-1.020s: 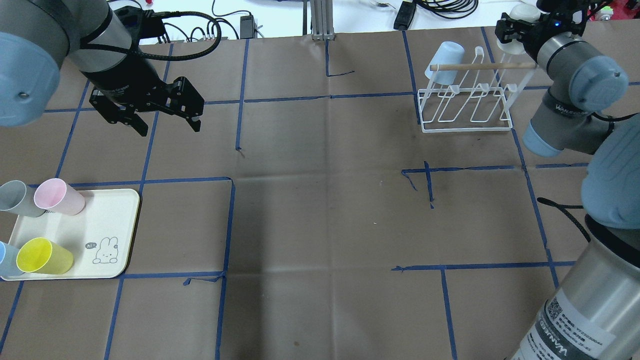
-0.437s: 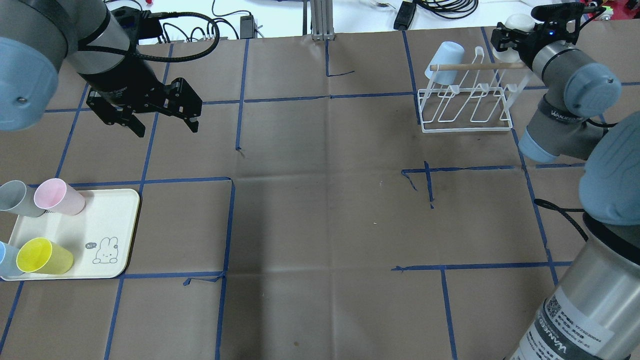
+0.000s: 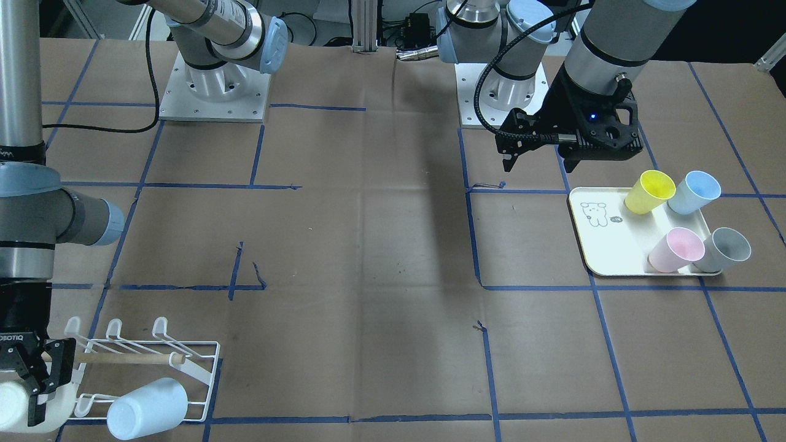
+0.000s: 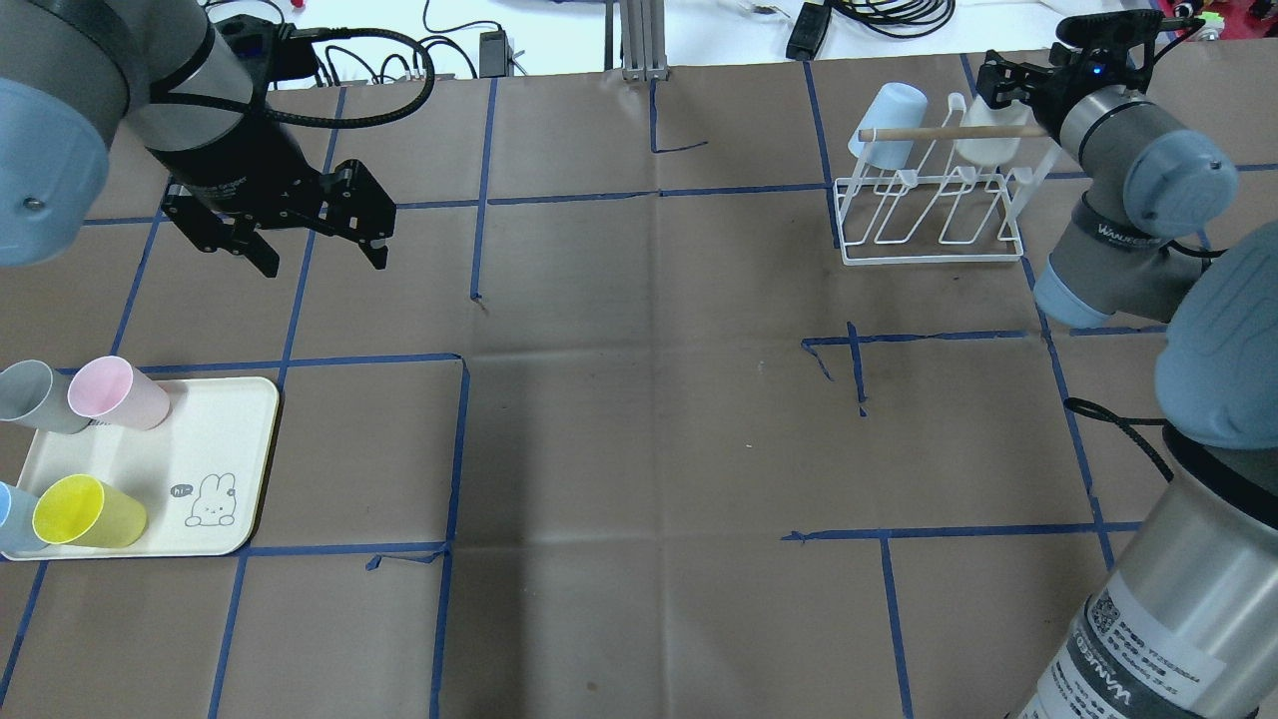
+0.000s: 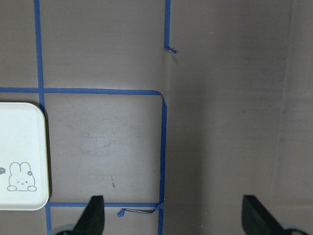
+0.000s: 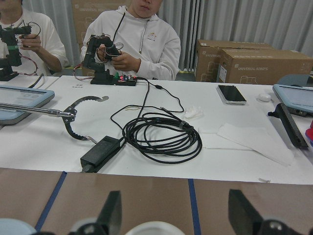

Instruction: Transfer IKEA cup to right arm and place on rack

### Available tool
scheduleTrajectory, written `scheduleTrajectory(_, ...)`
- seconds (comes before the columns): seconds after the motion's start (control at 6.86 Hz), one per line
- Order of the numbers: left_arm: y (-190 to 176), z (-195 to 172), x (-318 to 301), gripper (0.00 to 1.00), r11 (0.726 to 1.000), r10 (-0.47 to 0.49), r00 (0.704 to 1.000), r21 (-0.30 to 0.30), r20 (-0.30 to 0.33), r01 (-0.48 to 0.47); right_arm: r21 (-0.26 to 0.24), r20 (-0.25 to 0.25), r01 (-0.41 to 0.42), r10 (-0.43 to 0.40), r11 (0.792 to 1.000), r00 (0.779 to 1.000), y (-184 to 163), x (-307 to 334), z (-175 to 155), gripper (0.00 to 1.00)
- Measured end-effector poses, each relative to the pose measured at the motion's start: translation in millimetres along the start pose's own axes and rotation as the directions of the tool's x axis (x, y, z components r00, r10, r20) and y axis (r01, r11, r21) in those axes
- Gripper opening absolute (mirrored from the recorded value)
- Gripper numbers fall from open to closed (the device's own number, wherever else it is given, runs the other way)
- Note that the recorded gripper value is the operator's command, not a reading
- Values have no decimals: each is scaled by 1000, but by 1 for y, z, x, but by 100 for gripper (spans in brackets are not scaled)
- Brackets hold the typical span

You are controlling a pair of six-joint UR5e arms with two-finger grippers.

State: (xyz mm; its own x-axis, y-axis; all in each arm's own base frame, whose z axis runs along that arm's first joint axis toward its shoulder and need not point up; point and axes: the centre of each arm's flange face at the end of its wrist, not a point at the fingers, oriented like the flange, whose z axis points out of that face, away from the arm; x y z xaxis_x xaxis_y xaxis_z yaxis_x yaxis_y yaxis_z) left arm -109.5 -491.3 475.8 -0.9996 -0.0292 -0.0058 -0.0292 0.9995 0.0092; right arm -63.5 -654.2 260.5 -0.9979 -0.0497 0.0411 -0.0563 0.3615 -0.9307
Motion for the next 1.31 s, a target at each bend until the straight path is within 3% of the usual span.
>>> scheduleTrajectory(0.44,-1,0,-1,100,1000,-7,1000,7,13,7,4,3,-3,3,1000,1000,-5,-1,-2,100)
scheduleTrajectory(0.73,-4,1,-1,99,1000,-8,1000,9,12,7,36,2,14,-14,999,1000,-27,-6,-15,100)
scheduleTrajectory(0.87,-6,2,-1,99,1000,-9,1000,11,11,9,27,6,11,-11,1000,1000,-45,-8,-25,100)
scheduleTrajectory(1.31,-12,3,0,100,999,-32,999,27,5,32,-151,41,-35,42,988,998,-103,-27,-59,100)
